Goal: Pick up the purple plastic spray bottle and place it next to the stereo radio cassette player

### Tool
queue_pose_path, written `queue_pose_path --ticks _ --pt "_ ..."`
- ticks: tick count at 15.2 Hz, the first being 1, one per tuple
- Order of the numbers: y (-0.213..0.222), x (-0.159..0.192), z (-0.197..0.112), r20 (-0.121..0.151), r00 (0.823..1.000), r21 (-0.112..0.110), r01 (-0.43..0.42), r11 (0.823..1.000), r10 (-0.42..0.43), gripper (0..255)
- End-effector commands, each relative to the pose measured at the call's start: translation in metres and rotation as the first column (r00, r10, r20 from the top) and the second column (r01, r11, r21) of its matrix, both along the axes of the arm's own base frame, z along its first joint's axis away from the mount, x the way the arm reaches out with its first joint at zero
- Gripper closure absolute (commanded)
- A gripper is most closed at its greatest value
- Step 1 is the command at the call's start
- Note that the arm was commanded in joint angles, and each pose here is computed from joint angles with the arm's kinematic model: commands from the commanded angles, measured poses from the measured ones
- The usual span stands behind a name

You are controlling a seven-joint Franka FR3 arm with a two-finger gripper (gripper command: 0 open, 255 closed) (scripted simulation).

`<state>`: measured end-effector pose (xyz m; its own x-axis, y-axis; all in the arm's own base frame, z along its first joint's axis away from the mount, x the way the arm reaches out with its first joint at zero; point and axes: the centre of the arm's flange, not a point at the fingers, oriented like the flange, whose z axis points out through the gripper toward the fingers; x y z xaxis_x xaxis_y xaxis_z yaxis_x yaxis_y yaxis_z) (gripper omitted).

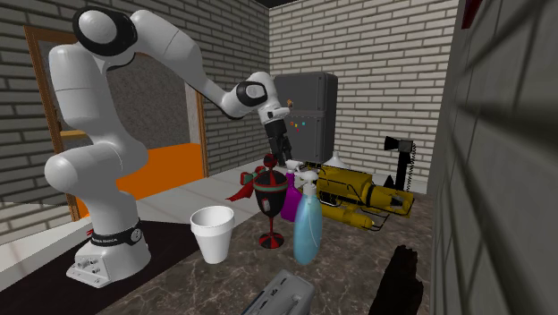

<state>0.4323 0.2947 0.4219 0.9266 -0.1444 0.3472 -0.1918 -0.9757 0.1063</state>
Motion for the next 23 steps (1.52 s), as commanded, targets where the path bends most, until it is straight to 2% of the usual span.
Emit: queue_pose_path --ticks 1,9,10,19,23 --pt "-0.002 0.004 -0.013 0.000 1.000 0.000 0.000 1.000 0.000 0" --pt "-0.002 0.004 -0.013 0.000 1.000 0.000 0.000 1.000 0.000 0" --pt "-0.002 0.004 -0.013 0.000 1.000 0.000 0.000 1.000 0.000 255" --pt "-0.002 0.004 -0.013 0.000 1.000 0.000 0.000 1.000 0.000 255" --pt "-0.002 0.004 0.008 0.000 1.000 0.000 0.000 1.000 0.000 255"
